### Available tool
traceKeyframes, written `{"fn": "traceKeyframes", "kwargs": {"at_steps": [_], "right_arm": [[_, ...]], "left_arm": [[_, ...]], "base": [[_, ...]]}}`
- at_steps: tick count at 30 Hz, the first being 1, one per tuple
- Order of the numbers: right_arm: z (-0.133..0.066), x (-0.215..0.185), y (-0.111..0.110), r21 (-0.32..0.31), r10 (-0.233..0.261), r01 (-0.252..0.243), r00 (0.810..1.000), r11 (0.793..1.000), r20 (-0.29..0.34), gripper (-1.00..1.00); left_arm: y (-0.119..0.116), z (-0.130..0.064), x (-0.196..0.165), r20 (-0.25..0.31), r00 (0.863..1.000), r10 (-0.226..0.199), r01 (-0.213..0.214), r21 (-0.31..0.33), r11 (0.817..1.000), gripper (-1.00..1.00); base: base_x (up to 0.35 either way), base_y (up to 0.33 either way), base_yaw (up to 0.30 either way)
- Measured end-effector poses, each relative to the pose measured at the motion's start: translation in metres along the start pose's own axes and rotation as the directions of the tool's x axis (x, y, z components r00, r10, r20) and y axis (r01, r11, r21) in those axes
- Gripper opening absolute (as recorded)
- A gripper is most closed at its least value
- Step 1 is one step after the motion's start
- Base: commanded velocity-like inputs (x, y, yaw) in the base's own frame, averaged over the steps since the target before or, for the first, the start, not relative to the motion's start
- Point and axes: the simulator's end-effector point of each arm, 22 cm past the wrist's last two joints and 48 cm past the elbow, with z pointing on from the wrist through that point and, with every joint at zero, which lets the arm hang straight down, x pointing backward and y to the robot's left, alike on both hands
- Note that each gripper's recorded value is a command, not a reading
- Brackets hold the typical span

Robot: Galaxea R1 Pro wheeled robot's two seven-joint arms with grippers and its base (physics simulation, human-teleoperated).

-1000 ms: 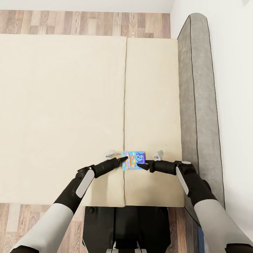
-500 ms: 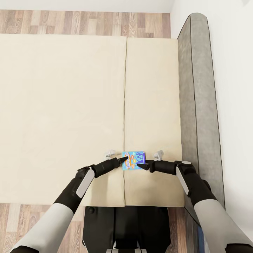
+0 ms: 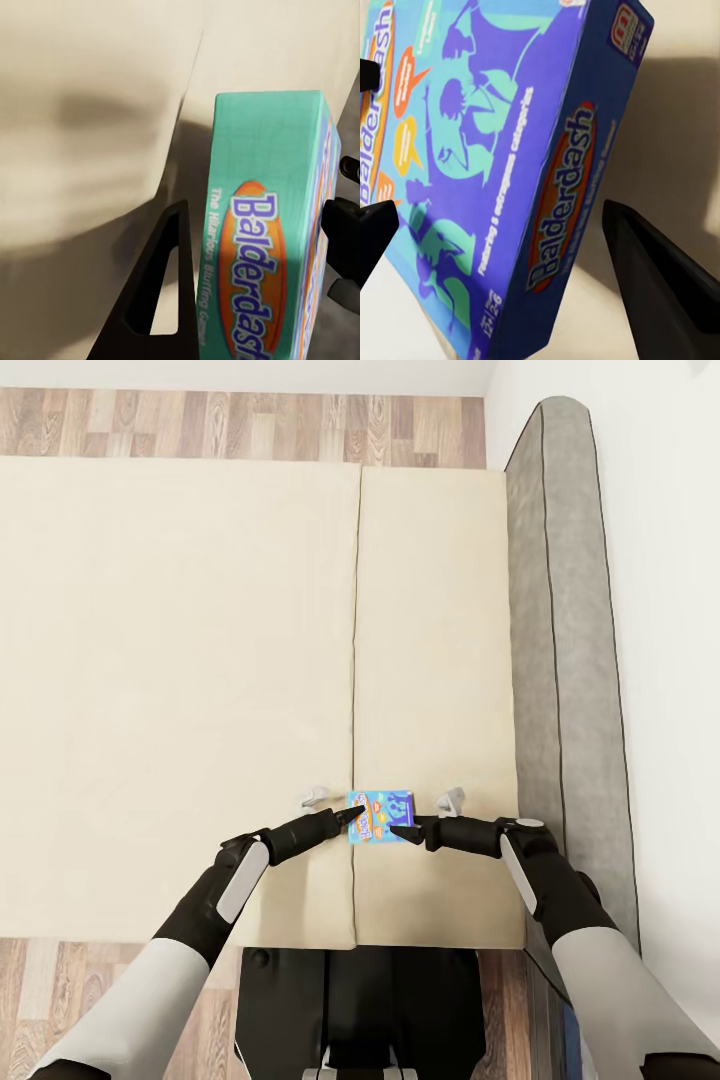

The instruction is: Put all the toys in the child's room - the three board games (two on the bed and one on the table), the two jigsaw puzzles on the table, and the tennis ball on the table - inside the toy box on the table in the child's room.

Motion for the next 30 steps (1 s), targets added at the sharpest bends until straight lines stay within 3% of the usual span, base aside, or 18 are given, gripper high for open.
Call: {"fn": "traceKeyframes", "kwargs": {"at_steps": [30], "right_arm": [[-0.0031,-0.0092,-0.0023,0.016,-0.021,0.021,1.0,1.0,0.018,1.0]], "left_arm": [[0.0002,-0.0006,0.001,0.004,1.0,0.002,-0.002,0.001,1.0,-1.0]], "base": [[0.0,0.0,0.0]]}}
